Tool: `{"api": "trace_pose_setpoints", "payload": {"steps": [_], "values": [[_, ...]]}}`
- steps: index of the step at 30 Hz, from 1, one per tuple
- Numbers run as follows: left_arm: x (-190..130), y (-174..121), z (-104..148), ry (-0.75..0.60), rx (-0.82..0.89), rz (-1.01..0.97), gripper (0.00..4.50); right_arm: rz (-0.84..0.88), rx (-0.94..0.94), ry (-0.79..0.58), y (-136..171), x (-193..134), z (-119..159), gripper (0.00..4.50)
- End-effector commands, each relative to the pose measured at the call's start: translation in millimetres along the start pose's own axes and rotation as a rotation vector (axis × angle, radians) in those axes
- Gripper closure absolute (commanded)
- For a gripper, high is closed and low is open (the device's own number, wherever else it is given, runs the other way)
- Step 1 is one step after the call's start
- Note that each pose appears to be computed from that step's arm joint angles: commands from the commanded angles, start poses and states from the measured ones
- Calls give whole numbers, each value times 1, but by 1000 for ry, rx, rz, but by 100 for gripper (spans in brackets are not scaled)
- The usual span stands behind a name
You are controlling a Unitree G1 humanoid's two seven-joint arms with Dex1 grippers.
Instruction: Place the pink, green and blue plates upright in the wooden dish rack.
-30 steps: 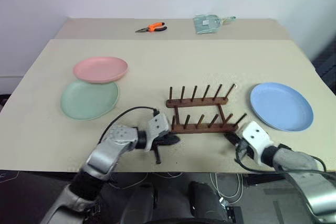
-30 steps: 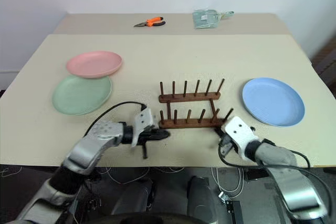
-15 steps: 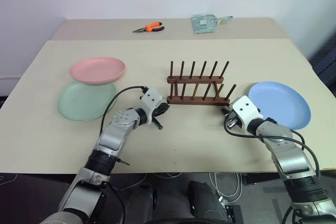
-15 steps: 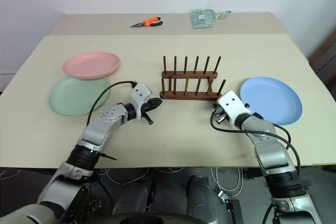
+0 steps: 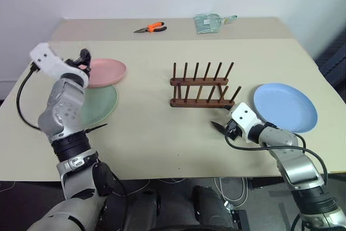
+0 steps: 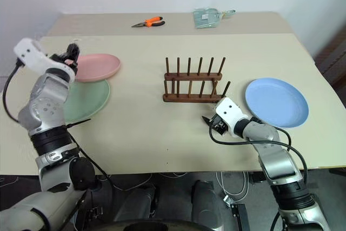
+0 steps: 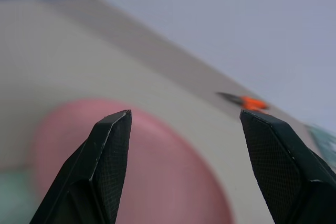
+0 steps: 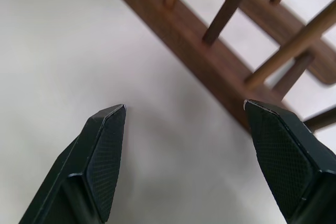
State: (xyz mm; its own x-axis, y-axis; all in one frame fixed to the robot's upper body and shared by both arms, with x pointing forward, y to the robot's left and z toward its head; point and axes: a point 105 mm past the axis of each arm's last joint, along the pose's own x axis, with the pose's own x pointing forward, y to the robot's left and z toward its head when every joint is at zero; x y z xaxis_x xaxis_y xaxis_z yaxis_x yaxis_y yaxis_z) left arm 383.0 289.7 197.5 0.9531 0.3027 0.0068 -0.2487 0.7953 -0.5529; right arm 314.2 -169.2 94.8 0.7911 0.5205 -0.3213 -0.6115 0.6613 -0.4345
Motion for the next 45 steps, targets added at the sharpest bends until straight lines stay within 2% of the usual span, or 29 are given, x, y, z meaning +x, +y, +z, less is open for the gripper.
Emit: {"api": "trace_pose_setpoints", "payload": {"steps": [1, 9, 12, 17, 18, 20, 24, 29, 33, 36, 39, 45], "values": [[-13, 17, 12, -15, -139, 73, 115, 6, -33, -33, -3, 2, 8, 85], [-9, 21, -25, 173, -359, 94, 115, -7, -51, -50, -3, 2, 12, 85], [5, 18, -33, 219, -412, 77, 196, -37, -65, -65, -7, 0, 15, 85], [20, 9, -34, 244, -478, 41, 440, -55, -54, -88, -13, -11, 23, 85], [21, 2, -32, 245, -478, 6, 450, -46, -57, -90, -14, -16, 27, 59], [16, -31, -24, 240, -390, -158, 450, -4, -84, -127, -14, -29, 46, 2], [-5, -89, -24, 250, -235, -413, 450, 24, -189, -238, -13, -36, 94, 2], [-43, -167, -45, 296, -17, -671, 450, 5, -509, -345, -7, -16, 146, 2], [-63, -205, -51, 289, 103, -792, 450, -59, -809, -337, -9, 7, 161, 2], [-73, -221, -55, 302, 146, -846, 450, -62, -946, -274, -7, 26, 150, 2], [-76, -225, -54, 315, 126, -851, 450, -75, -996, -227, -9, 38, 138, 91], [-79, -221, -55, 332, 107, -857, 450, -185, -1027, -164, -29, 39, 133, 397]]}}
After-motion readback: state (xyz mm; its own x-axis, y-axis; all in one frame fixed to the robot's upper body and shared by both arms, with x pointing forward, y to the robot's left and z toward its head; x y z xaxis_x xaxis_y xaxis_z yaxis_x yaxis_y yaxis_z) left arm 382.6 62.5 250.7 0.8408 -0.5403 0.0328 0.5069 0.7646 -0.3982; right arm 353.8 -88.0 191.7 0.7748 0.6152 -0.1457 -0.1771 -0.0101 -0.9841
